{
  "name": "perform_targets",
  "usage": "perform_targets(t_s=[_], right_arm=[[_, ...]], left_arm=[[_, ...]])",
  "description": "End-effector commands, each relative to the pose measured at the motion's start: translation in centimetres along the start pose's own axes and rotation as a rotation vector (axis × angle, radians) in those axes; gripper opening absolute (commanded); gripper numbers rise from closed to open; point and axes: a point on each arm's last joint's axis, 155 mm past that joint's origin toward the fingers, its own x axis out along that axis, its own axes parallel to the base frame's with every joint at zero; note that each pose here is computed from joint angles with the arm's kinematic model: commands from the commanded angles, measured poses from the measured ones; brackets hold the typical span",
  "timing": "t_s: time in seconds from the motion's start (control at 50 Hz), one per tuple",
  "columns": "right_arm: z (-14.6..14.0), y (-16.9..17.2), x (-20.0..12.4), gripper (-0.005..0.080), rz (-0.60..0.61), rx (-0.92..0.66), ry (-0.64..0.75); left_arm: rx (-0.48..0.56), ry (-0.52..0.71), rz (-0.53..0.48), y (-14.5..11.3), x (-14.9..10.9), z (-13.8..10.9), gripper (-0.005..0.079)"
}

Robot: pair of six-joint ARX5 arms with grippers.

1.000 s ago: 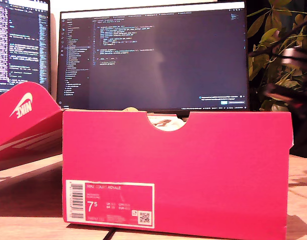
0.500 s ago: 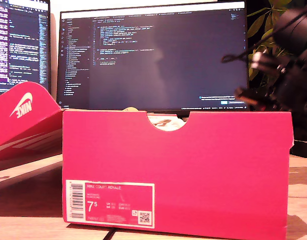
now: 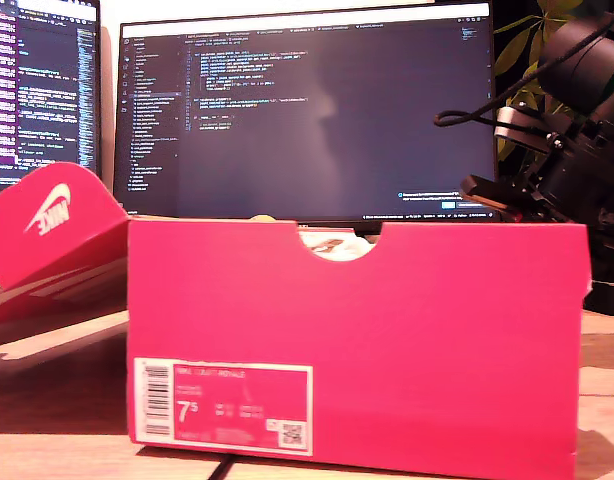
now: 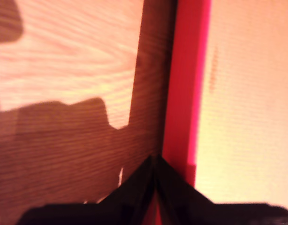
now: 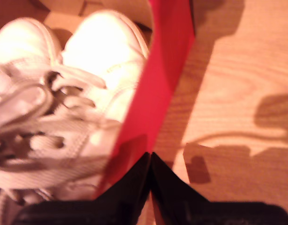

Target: Close the red shoebox by pushing the lid with your left arm and holding the box in place with your right arm

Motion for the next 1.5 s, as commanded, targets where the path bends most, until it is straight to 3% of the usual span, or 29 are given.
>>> perform_targets(t_s=[0.0,0.3,0.54,0.76,0.92,1.32,1.48], right_arm=[[0.4,0.5,0.2,-0.0012,0.013,-0.008,-0.007],[0.0,1.5,0.2,-0.0012,0.045,-0.019,0.008],[-0.4,2.5,0.6,-0.0012,0.064,-0.039,0.019],[-0.1,4.8,0.7,-0.0012,0.124,-0.078,-0.003],[-0.3,6.6,0.8,-0.0012,0.155,-0.111,-0.005],[-0.3,7.9,0.8,-0.0012,0.18,-0.115,-0.014],[-0.3,7.9,0.8,-0.0012,0.181,-0.115,-0.014]], left_arm=[[0.025,0.011,-0.022,-0.6,0.4,-0.1,-0.0019],[0.049,-0.007,-0.14,-3.9,-0.8,1.7,-0.0019],[0.14,-0.06,-0.165,-7.8,-4.3,5.2,-0.0019],[0.205,-0.092,-0.181,-11.4,-7.5,6.7,-0.0019],[0.236,-0.087,-0.207,-13.4,-8.5,6.5,-0.0019],[0.338,0.025,-0.336,-19.2,-6.1,3.2,-0.0019],[0.392,0.037,-0.375,-21.9,-6.4,2.4,-0.0019]])
